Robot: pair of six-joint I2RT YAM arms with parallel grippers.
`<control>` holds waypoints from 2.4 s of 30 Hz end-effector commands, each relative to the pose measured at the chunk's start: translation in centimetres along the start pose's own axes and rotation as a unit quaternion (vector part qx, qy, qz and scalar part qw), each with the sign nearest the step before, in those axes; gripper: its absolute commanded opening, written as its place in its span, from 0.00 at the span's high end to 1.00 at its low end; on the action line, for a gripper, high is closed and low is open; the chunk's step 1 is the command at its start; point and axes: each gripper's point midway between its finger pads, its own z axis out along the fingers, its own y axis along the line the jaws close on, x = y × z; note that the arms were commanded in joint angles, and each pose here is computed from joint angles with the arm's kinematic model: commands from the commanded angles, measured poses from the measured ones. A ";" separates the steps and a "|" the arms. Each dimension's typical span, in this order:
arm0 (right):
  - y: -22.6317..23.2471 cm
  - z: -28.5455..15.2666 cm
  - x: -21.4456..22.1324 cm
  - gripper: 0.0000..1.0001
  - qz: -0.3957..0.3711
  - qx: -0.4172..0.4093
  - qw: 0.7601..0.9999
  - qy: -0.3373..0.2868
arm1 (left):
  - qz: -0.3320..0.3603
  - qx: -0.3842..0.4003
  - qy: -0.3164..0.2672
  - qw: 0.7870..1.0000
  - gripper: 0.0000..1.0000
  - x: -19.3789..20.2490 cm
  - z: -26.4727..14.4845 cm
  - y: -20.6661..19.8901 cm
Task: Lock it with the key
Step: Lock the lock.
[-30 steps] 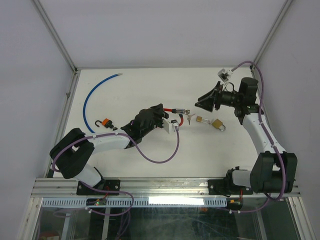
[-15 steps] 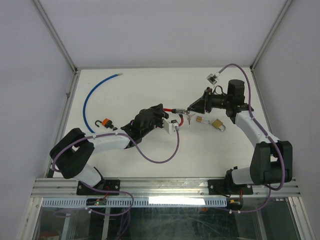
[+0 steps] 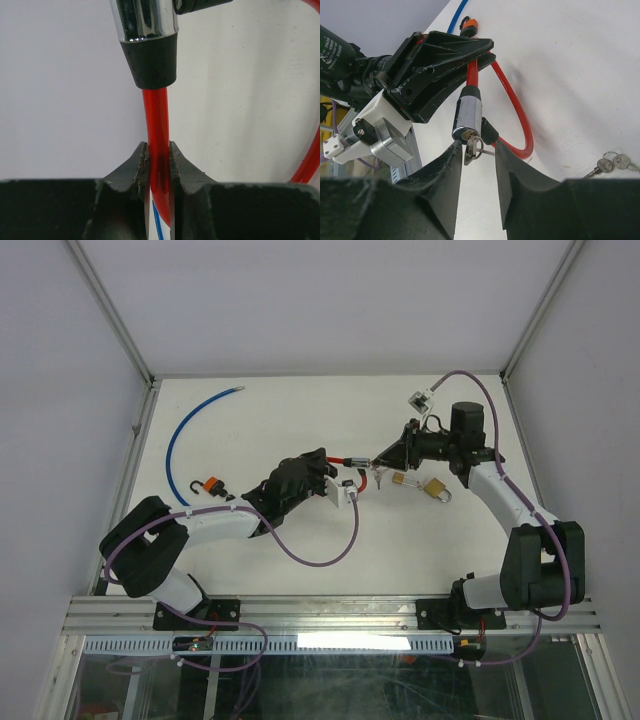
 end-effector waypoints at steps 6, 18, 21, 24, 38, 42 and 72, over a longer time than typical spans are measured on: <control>0.7 0.1 -0.4 0.72 -0.036 0.002 0.999 -0.002 | -0.006 0.026 0.021 0.999 1.00 0.8 0.0 -1.2; 1.5 -0.2 -0.7 0.86 -0.071 -0.001 0.997 -0.005 | -0.007 0.028 0.023 0.999 1.00 0.9 0.0 -1.3; 1.6 -0.2 -0.6 0.95 -0.085 -0.003 0.996 -0.003 | -0.007 0.027 0.022 0.999 1.00 0.9 0.0 -1.2; 1.7 -0.1 -0.5 1.00 -0.105 -0.004 0.994 0.000 | -0.007 0.028 0.022 0.999 1.00 0.9 0.0 -1.2; 3.0 -0.5 1.1 1.00 -0.450 -0.008 0.893 0.001 | -0.008 0.038 0.018 0.999 1.00 0.7 0.0 -1.5; 3.2 -0.2 1.4 1.00 -0.573 -0.004 0.819 0.017 | -0.009 0.042 0.016 0.999 1.00 0.7 0.0 -1.7; 4.3 -1.5 0.1 0.63 -0.724 0.059 0.685 0.052 | -0.016 0.054 0.015 0.998 1.00 0.7 0.1 -2.1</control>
